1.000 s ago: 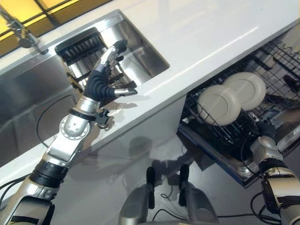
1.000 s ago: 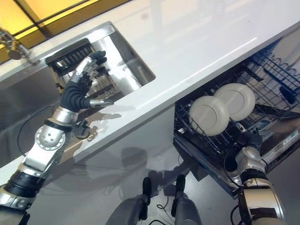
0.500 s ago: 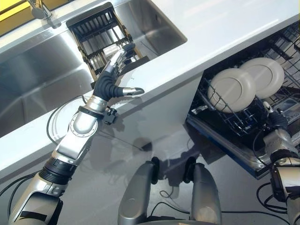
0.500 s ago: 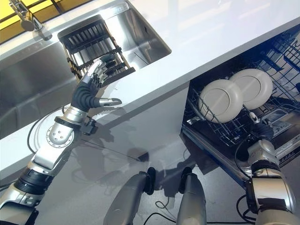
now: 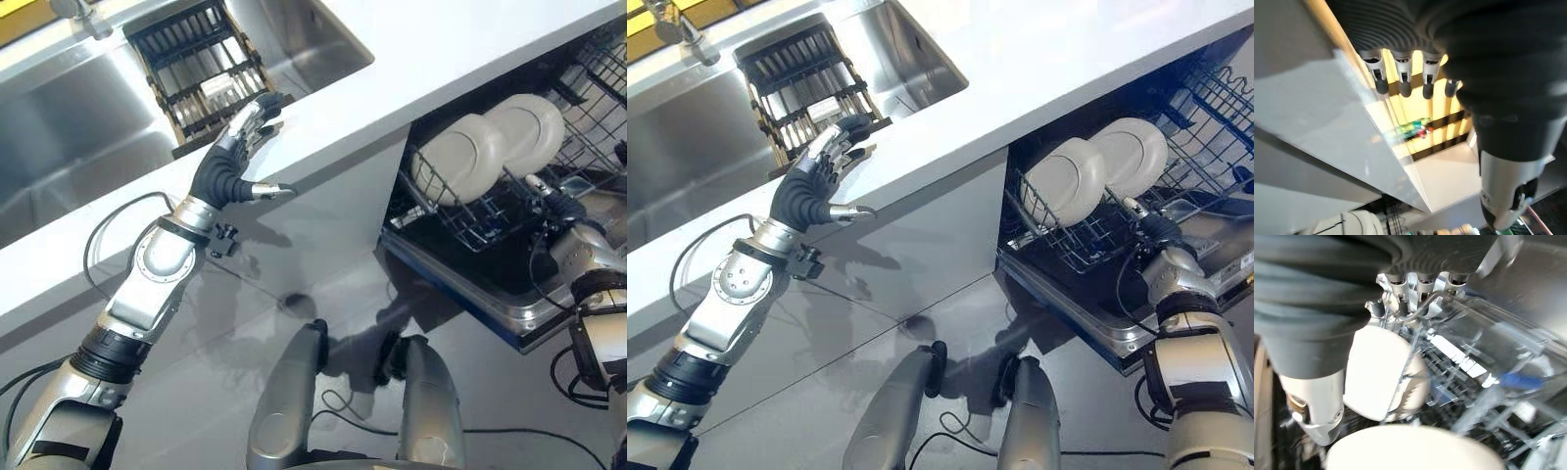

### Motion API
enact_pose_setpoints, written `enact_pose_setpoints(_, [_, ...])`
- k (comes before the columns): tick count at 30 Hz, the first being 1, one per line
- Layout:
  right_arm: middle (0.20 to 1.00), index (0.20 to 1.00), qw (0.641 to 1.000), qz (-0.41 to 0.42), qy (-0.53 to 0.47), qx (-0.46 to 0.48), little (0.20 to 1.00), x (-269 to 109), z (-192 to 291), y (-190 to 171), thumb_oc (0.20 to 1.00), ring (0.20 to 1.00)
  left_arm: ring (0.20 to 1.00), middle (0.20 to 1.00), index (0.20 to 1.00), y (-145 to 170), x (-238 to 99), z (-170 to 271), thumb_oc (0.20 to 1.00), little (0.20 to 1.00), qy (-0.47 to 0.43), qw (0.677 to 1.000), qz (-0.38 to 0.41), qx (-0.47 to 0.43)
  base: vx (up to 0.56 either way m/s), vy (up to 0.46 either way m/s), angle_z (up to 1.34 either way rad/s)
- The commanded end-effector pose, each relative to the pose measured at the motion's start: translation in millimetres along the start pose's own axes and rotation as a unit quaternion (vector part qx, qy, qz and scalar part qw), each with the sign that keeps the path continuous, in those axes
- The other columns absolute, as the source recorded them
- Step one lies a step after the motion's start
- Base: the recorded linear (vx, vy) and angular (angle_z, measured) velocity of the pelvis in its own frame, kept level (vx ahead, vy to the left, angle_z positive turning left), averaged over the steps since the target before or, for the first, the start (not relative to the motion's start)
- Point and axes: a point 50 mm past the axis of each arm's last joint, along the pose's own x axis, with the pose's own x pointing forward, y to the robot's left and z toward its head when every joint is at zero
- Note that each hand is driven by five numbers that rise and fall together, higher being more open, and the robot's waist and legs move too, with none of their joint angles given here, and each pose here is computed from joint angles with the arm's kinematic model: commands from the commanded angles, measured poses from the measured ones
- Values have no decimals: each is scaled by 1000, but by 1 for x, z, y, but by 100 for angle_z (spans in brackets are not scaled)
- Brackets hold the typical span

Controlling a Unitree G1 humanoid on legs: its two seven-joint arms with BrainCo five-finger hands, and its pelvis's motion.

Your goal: Pick up plates and place into dishwasher.

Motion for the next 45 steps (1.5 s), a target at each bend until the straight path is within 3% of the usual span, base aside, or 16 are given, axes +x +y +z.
enact_pose_setpoints(1, [1000,1000,981,147,-118,51,1000,-6,73,82,1000,1000,1000,1000,1000,11,5,16,1000,1000,-46,999,17,-8,20,-41,7])
enact_pose_setpoints(11, [1000,1000,945,194,-208,164,1000,-18,108,82,1000,1000,1000,1000,1000,23,-3,20,1000,1000,-57,998,2,-7,-1,-51,12])
enact_pose_setpoints(16, [1000,1000,947,183,-208,161,1000,-16,101,71,1000,1000,1000,1000,1000,21,-2,19,1000,1000,-61,998,-14,-15,1,-4,1])
enact_pose_setpoints(25, [1000,1000,984,1,-177,22,1000,-11,43,15,1000,1000,1000,1000,1000,9,0,22,1000,1000,-78,997,-3,-12,-19,60,2])
enact_pose_setpoints(34, [1000,1000,962,-170,-191,-92,1000,-56,-54,-39,1000,1000,1000,1000,1000,-14,-15,12,1000,1000,-76,996,37,-20,5,125,-16])
enact_pose_setpoints(41, [1000,1000,924,-315,-202,-78,1000,-81,-78,-88,1000,1000,1000,1000,1000,-23,-22,6,1000,1000,-71,996,48,-35,-2,80,-18])
enact_pose_setpoints(45, [1000,1000,923,-355,-147,-30,1000,-83,-103,-100,1000,1000,1000,1000,1000,-32,-18,4,1000,1000,-71,996,38,-47,-9,22,-7])
